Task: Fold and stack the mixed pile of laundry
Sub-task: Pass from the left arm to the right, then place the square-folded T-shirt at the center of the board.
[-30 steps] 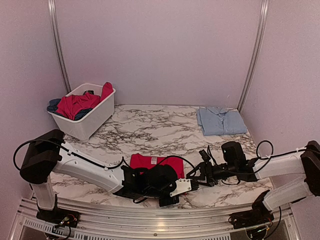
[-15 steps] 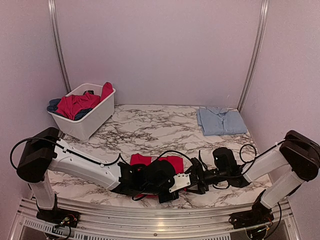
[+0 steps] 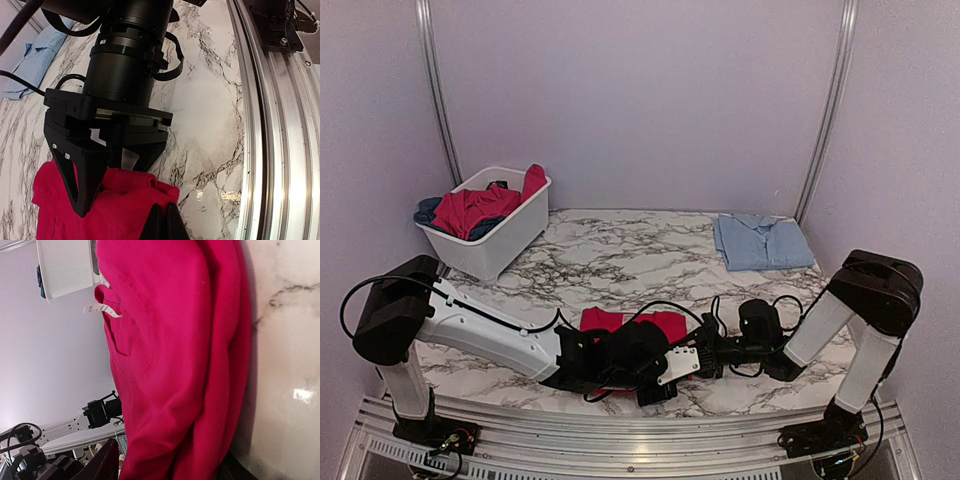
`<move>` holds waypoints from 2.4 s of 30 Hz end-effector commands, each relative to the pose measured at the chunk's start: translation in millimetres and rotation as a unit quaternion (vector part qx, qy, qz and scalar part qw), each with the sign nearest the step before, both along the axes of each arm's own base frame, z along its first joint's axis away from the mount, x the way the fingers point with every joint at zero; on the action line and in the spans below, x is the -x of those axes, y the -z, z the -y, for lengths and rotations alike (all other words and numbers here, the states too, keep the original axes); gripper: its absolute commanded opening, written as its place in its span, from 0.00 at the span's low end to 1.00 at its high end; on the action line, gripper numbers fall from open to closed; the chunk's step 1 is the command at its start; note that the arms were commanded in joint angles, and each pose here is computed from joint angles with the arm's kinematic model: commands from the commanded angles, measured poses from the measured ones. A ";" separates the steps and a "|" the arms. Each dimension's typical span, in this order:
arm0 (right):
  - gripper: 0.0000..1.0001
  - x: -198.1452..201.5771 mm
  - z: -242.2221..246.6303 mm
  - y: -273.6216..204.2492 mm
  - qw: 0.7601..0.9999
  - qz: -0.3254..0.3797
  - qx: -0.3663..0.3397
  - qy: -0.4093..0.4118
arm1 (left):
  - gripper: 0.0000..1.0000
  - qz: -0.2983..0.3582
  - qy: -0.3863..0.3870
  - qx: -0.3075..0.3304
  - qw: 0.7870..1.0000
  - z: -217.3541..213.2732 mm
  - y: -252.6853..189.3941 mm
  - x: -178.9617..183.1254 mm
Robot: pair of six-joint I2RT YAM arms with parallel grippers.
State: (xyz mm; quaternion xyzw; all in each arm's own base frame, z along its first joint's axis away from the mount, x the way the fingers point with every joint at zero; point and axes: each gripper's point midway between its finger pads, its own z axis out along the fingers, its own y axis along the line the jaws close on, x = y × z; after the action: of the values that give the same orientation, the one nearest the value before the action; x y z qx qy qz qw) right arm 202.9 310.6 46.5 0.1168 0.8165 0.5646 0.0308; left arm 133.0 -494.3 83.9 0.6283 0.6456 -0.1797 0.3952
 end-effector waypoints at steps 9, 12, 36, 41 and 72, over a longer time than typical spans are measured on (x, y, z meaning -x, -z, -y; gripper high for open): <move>0.18 -47.7 -19.6 2.4 0.997 0.042 -0.008 0.062 | 0.00 0.012 -0.025 0.038 0.999 -1.6 -19.9 -17.3; 0.00 -54.9 -17.3 6.3 0.996 0.063 0.030 0.055 | 0.06 0.004 -0.040 0.043 0.998 -4.2 -21.7 -22.3; 0.00 -266.1 100.9 -77.2 0.747 0.358 0.556 -0.068 | 0.99 -0.036 -0.152 0.086 0.984 -55.4 -39.1 -47.3; 0.00 -299.5 120.8 -103.8 0.679 0.372 0.630 -0.060 | 0.99 -0.034 -0.155 0.083 0.984 -60.9 -36.5 -47.2; 0.00 -361.1 211.0 -224.0 0.610 0.390 0.688 0.037 | 0.99 -0.026 -0.160 0.069 0.984 -73.0 -21.8 -49.3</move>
State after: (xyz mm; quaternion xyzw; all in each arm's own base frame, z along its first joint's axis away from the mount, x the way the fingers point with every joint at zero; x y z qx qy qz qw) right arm 552.0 121.4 257.5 -0.1663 0.8748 -0.1653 0.4240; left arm 177.0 -422.1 100.0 0.4887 0.7377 -0.1762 0.4311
